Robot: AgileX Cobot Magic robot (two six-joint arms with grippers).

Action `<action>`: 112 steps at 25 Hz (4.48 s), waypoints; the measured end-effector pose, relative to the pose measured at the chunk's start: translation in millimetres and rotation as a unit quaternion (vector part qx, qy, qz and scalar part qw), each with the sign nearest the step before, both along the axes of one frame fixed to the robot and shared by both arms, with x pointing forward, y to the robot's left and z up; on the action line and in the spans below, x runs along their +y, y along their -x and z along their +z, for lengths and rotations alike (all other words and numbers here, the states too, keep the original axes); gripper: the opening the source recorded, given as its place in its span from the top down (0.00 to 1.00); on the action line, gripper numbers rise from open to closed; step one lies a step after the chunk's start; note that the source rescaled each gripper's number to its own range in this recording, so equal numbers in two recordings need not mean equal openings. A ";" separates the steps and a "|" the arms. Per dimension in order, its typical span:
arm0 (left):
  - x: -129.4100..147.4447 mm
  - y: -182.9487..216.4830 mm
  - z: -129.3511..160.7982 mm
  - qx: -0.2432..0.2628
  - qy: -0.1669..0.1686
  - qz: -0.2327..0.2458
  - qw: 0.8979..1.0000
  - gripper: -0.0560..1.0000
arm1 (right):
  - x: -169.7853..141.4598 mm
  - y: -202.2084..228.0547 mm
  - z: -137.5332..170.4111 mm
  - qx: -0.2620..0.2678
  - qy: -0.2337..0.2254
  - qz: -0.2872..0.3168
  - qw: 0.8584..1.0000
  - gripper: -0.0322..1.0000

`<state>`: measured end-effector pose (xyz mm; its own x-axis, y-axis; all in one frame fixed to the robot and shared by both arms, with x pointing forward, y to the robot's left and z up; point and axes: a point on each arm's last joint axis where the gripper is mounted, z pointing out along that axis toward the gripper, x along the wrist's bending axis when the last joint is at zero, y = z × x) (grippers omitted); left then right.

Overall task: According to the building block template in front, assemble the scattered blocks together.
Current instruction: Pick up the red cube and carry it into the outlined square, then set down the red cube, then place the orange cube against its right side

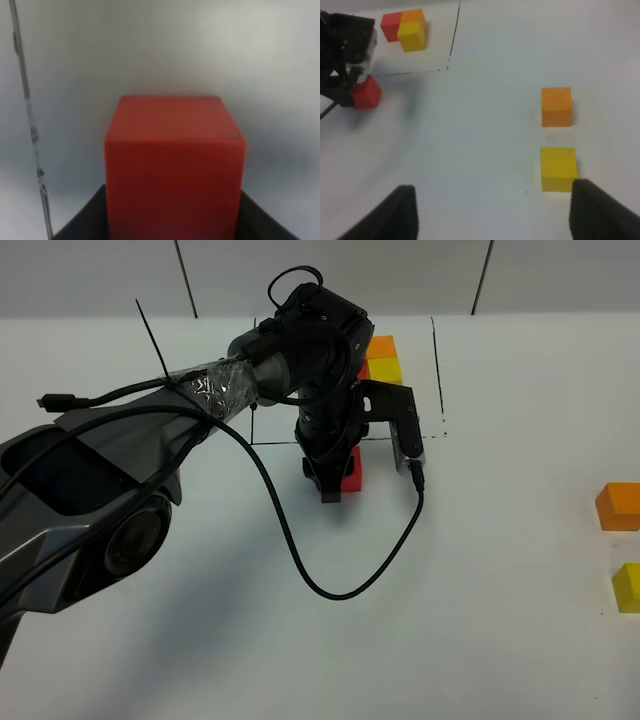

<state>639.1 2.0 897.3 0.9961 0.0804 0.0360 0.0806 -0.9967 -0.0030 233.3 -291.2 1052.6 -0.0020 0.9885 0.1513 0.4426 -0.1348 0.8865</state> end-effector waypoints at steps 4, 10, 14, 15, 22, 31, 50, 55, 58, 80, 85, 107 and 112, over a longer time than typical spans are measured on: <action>-0.7 -0.6 0.0 -0.003 0.004 0.000 1.000 0.94 | 0.0 0.0 0.0 0.000 0.000 0.000 1.000 0.62; -0.3 -0.2 -3.3 0.002 0.000 0.000 1.000 0.67 | 0.0 0.0 0.0 0.000 0.000 0.000 1.000 0.62; 0.1 0.4 -3.3 0.005 -0.002 0.000 1.000 0.49 | 0.0 0.0 0.0 0.000 0.000 0.000 1.000 0.62; 0.3 0.7 -3.3 0.007 -0.004 0.001 1.000 0.47 | 0.0 0.0 0.0 0.000 0.000 0.000 1.000 0.62; 3.2 4.5 46.5 -0.022 0.020 0.033 0.999 0.42 | 0.0 0.0 0.0 0.000 0.000 0.000 1.000 0.62; 56.4 -10.1 135.4 -0.077 0.098 0.233 0.964 0.29 | 0.0 0.0 0.0 0.000 -0.002 -0.001 1.000 0.62; 236.0 135.7 193.8 -0.102 0.142 0.502 0.847 0.22 | 0.0 0.0 0.0 0.000 -0.002 -0.001 1.000 0.62; 252.4 206.8 208.4 -0.140 0.195 0.536 0.809 0.22 | 0.0 0.0 0.1 0.000 -0.002 -0.001 1.000 0.62; 262.1 249.2 211.5 -0.159 0.227 0.554 0.785 0.22 | 0.0 0.0 0.1 0.000 -0.002 -0.001 1.000 0.62; 281.3 407.2 150.2 -0.221 0.414 0.462 0.752 0.23 | 0.0 0.0 0.1 0.000 -0.002 -0.001 1.000 0.62; 284.3 415.9 149.3 -0.243 0.427 0.453 0.744 0.23 | 0.0 0.0 0.1 0.000 -0.002 -0.001 1.000 0.62; 283.6 413.0 148.9 -0.285 0.399 0.541 0.683 0.24 | 0.0 0.0 0.1 0.000 -0.002 -0.001 1.000 0.62; 283.7 412.9 148.9 -0.286 0.399 0.542 0.682 0.24 | 0.0 0.0 0.1 0.000 -0.002 -0.001 1.000 0.62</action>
<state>226.2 285.8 1046.2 0.1769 0.9798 -0.0928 0.5324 -0.0159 0.8464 233.4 -291.2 1052.7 -0.0002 0.9879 0.1550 0.4418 -0.1390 0.8863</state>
